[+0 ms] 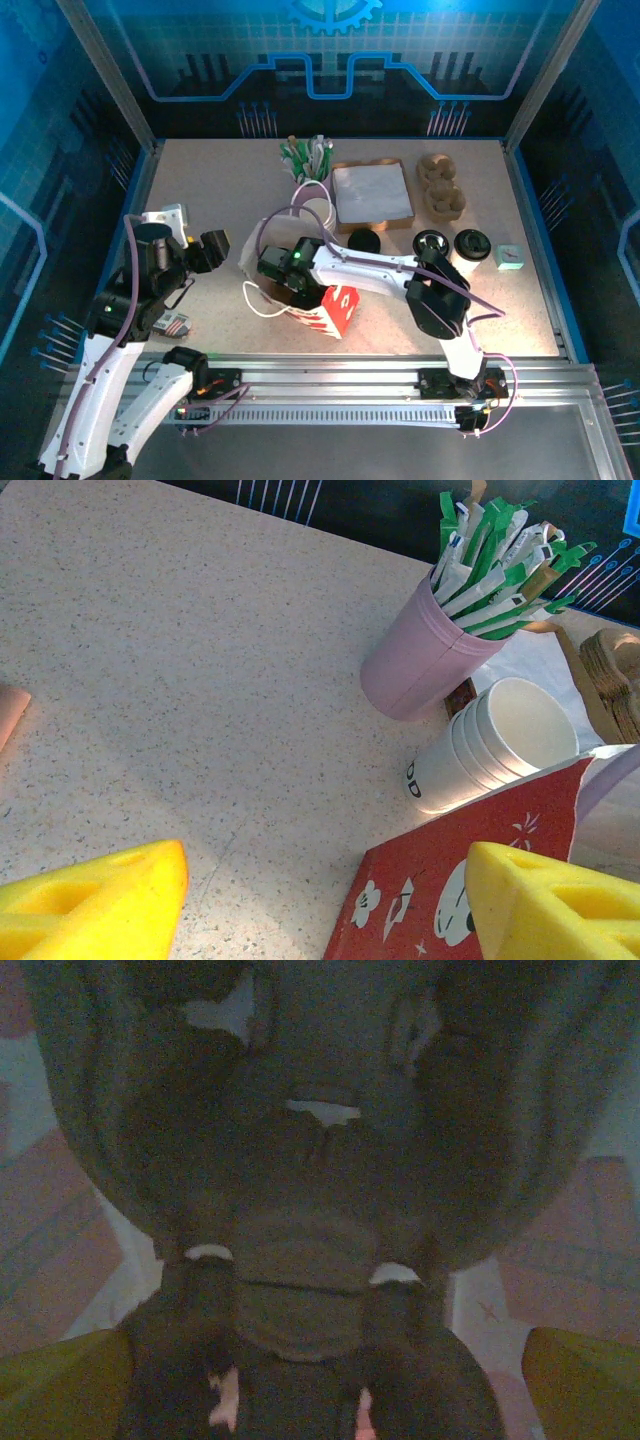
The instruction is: Pack the takeout coffee
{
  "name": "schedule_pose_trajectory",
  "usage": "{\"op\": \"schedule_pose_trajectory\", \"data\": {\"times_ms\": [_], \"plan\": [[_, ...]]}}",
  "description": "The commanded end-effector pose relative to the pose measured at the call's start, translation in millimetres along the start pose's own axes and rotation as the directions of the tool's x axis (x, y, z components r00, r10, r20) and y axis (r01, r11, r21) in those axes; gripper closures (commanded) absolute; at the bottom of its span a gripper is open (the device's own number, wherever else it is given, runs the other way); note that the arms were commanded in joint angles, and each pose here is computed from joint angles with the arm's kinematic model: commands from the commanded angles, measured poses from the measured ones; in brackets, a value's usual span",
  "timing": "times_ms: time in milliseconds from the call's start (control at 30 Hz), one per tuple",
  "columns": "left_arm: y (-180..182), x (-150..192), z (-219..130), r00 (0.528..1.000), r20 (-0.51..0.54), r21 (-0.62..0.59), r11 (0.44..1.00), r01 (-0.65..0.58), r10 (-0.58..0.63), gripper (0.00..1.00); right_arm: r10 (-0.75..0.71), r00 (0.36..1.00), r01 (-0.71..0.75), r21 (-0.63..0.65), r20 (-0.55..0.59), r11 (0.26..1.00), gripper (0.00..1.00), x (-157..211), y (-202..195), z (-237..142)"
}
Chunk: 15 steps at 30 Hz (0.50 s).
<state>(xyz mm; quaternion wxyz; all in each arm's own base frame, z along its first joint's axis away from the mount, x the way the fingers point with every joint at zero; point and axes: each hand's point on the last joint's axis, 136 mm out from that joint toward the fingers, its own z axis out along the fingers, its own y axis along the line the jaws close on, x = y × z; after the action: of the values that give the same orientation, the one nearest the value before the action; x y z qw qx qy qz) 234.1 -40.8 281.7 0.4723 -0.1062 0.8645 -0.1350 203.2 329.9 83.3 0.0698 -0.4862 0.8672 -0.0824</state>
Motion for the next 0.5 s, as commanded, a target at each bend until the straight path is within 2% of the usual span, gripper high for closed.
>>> {"op": "schedule_pose_trajectory", "data": {"times_ms": [0,233,467], "plan": [[1.0,-4.5,1.4,1.0,0.025,-0.003,1.0,-0.016,0.016,0.26,0.013,0.997,-0.014,0.005,0.082,1.0,0.0,-9.0,-4.8,-31.1],[-0.8,-4.9,2.2,1.0,0.016,0.003,1.0,-0.017,0.017,0.25,0.011,0.995,-0.01,-0.012,0.103,1.0,0.0,-11.4,-3.8,-40.0],[-5.5,-5.3,5.2,1.0,-0.003,0.02,1.0,-0.013,0.013,0.25,0.017,0.978,-0.015,-0.013,0.208,1.0,0.0,-23.6,-17.4,-78.3]]}}
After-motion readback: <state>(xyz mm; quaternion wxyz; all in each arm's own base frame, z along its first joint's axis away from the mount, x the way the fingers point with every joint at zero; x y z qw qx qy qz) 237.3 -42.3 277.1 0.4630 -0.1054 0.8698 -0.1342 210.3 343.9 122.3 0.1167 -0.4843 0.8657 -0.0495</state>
